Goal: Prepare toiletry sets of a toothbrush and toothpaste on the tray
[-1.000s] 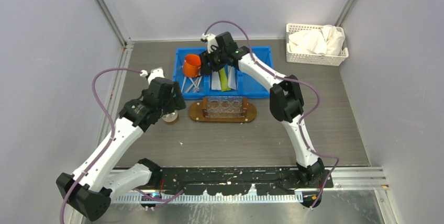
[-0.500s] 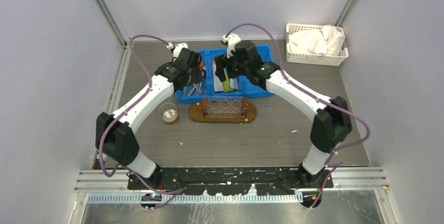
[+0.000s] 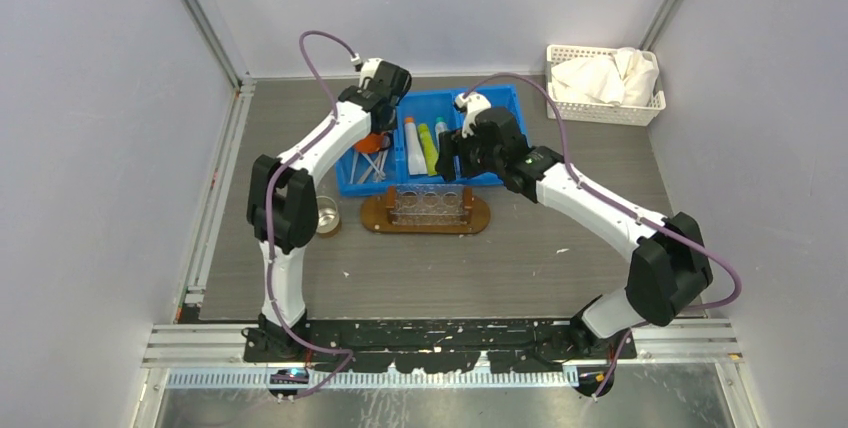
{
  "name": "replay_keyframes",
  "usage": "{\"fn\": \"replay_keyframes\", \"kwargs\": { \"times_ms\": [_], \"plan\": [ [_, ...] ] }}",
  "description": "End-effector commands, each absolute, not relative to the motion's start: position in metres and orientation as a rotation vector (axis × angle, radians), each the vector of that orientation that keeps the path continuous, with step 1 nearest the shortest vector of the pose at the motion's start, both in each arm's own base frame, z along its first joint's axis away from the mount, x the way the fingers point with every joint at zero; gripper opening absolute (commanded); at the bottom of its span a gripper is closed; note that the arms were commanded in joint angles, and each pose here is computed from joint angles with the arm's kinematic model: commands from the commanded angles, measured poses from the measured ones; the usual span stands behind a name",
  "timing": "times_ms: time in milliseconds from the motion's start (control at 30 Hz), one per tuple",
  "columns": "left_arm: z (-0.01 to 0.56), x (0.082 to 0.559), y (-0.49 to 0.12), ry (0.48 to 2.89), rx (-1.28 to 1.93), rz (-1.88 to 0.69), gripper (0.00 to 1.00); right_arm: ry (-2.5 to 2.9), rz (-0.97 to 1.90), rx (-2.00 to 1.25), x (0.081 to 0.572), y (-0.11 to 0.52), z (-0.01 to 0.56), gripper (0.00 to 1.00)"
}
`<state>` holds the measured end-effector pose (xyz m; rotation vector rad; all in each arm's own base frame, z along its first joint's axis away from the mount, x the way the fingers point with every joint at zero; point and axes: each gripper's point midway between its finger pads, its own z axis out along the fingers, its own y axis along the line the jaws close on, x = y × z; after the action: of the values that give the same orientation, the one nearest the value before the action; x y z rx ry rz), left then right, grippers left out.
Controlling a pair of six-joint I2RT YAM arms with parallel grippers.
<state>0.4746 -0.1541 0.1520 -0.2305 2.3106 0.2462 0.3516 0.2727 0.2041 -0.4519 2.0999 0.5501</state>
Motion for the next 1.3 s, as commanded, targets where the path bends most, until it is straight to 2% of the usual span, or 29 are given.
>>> {"fn": "replay_keyframes", "kwargs": {
  "times_ms": [0,67,200,567,600,633,667,733,867,1033,1267],
  "plan": [
    [0.184,0.496,-0.141,2.218,-0.285,0.292,0.62,2.066,0.599,-0.428,0.34,0.27,0.212,0.75],
    [0.179,0.503,-0.139,2.227,-0.306,0.299,0.66,2.078,0.597,-0.427,0.337,0.265,0.206,0.75],
    [0.164,0.511,-0.134,2.275,-0.337,0.333,0.67,2.093,0.601,-0.411,0.334,0.256,0.197,0.75],
    [0.112,0.48,-0.13,2.391,-0.355,0.358,0.58,2.12,0.595,-0.381,0.33,0.239,0.187,0.75],
    [0.108,0.479,-0.131,2.4,-0.348,0.353,0.53,2.122,0.594,-0.382,0.329,0.239,0.187,0.75],
    [0.102,0.479,-0.131,2.414,-0.337,0.361,0.43,2.121,0.59,-0.38,0.328,0.237,0.188,0.75],
    [0.102,0.482,-0.133,2.421,-0.33,0.359,0.21,2.123,0.585,-0.374,0.327,0.235,0.188,0.75],
    [0.104,0.483,-0.135,2.44,-0.315,0.36,0.01,2.126,0.585,-0.369,0.324,0.233,0.189,0.74],
    [0.132,0.482,-0.14,2.405,-0.294,0.299,0.01,2.127,0.593,-0.356,0.317,0.229,0.192,0.74],
    [0.208,0.473,-0.153,2.286,-0.25,0.094,0.01,2.119,0.589,-0.336,0.307,0.221,0.2,0.74],
    [0.302,0.418,-0.211,2.215,-0.038,-0.336,0.01,2.073,0.467,-0.227,0.303,0.19,0.237,0.71]
  ]
}}
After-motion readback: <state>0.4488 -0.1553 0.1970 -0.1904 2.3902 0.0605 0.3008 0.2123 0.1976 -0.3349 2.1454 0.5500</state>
